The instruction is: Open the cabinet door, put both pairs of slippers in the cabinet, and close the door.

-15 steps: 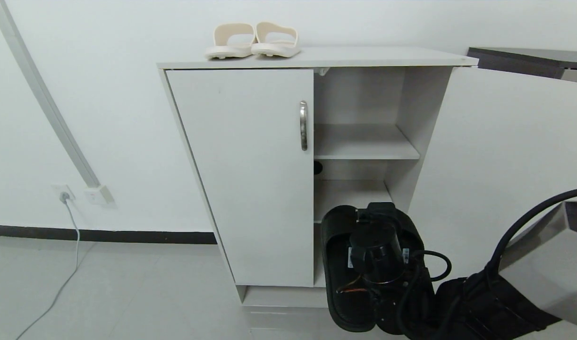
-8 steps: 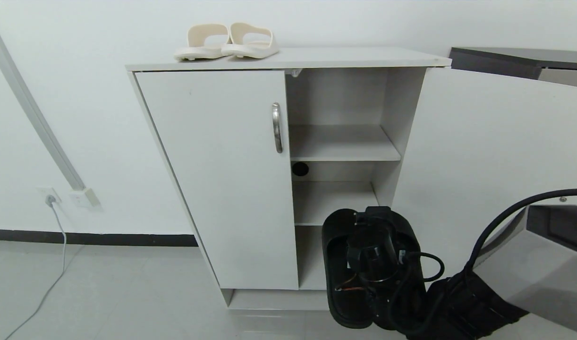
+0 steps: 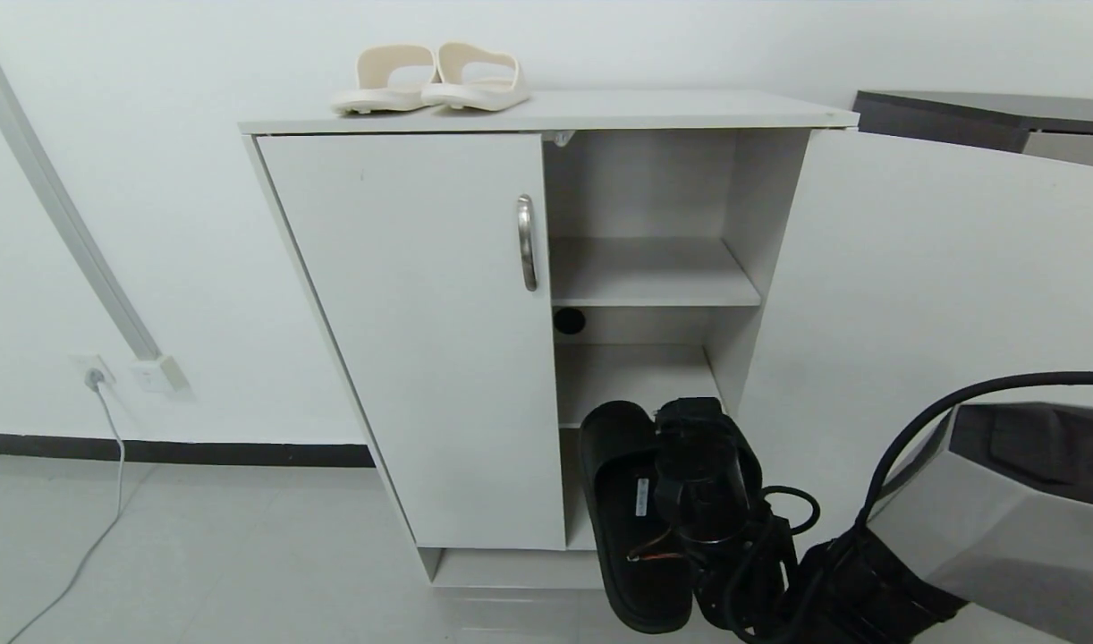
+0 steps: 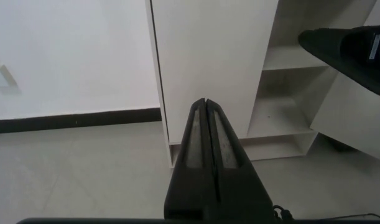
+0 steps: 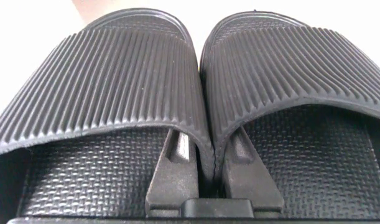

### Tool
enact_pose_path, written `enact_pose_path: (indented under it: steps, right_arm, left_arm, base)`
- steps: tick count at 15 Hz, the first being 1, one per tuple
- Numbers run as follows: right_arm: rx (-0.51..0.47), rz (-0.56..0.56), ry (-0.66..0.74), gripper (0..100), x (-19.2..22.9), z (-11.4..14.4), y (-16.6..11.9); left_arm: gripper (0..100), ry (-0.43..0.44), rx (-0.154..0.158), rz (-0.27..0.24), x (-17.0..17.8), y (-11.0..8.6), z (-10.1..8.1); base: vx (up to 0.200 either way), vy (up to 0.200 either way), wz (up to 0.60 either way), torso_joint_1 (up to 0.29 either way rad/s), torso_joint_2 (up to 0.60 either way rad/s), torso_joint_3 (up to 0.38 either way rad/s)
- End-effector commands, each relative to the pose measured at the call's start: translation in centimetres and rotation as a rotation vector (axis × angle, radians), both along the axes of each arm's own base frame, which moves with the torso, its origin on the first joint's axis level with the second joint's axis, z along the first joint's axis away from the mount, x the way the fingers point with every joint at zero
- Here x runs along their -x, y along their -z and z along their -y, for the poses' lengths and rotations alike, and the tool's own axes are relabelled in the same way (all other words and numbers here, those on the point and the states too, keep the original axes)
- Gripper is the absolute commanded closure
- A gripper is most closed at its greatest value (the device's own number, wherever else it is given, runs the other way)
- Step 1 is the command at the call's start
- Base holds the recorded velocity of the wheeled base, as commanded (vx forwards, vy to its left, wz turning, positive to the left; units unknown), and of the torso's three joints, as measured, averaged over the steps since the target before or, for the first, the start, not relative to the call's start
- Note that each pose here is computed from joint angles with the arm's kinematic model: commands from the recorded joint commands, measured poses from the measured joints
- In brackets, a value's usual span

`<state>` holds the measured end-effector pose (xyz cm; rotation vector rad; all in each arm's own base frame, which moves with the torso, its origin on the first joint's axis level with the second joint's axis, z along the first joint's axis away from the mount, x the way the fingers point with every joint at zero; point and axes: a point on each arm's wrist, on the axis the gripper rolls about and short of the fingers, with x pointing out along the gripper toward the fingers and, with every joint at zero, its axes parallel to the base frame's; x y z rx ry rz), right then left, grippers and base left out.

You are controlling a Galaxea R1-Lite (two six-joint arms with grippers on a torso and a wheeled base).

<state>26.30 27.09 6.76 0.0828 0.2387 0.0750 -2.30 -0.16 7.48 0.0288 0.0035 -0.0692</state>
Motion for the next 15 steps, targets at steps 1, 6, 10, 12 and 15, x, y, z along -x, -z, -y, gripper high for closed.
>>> enact_pose_path:
  steps: [1, 6, 10, 12, 15]
  right_arm:
    - [0.027, -0.013, -0.005, 100, -0.1, -0.1, 1.0]
    - [0.052, -0.033, 0.001, 100, -0.2, -0.2, 2.2]
    - [0.057, -0.036, 0.001, 100, -0.2, -0.2, 2.5]
    - [0.055, -0.036, -0.002, 100, -0.3, -0.3, 2.4]
    - [0.046, -0.034, -0.015, 100, -0.6, -0.7, 2.5]
  left_arm:
    - [100, 0.000, 0.000, -0.002, 0.0, 0.0, 0.0]
    - [100, 0.001, 0.000, -0.002, 0.0, 0.0, 0.0]
    - [100, 0.001, -0.002, -0.002, 0.0, 0.0, 0.0]
    - [100, 0.001, -0.002, -0.002, 0.0, 0.0, 0.0]
    - [100, 0.001, -0.002, -0.003, 0.0, 0.0, 0.0]
  base:
    - [0.000, 0.000, 0.00, 0.000, 0.00, 0.000]
    - [0.000, 0.000, 0.00, 0.000, 0.00, 0.000]
    - [0.000, 0.000, 0.00, 0.001, 0.00, -0.077]
    - [0.000, 0.000, 0.00, 0.002, 0.00, -0.186]
    - [0.000, 0.000, 0.00, 0.004, 0.00, -0.196]
